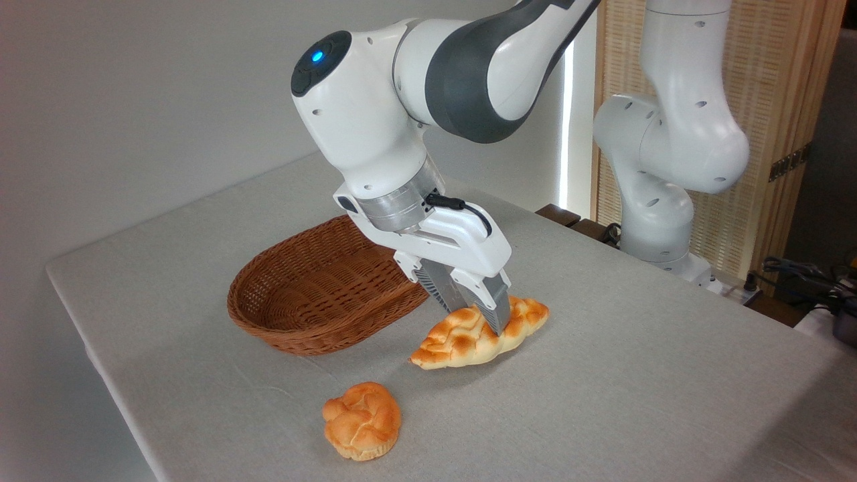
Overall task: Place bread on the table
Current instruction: 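Open the gripper to release the loaf and raise it away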
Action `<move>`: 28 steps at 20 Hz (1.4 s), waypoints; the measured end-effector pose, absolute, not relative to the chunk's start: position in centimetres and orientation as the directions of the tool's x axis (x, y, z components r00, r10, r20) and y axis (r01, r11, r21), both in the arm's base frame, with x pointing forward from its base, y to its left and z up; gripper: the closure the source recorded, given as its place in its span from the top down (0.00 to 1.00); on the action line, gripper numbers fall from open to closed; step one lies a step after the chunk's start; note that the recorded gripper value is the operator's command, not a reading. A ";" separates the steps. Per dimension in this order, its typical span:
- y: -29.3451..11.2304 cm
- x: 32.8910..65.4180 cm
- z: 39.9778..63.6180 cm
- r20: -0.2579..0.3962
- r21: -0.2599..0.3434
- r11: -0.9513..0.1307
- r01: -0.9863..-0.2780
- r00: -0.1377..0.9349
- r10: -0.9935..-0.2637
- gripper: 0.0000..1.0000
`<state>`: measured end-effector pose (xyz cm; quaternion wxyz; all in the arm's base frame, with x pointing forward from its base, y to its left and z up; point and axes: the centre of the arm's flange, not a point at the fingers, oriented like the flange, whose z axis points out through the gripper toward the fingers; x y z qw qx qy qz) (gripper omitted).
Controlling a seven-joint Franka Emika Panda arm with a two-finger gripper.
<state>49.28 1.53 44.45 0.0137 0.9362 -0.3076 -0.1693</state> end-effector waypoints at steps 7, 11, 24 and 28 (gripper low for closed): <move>1.5 49.3 44.6 -0.306 0.128 -0.810 -0.572 0.754 -0.581 1.00; 1.3 50.2 47.6 -0.256 0.092 -0.807 -0.584 0.769 -0.586 1.00; -1.8 52.3 64.8 0.070 0.013 -0.706 -0.708 0.705 -0.706 1.00; -2.1 53.0 63.6 0.049 0.032 -0.698 -0.715 0.699 -0.714 1.00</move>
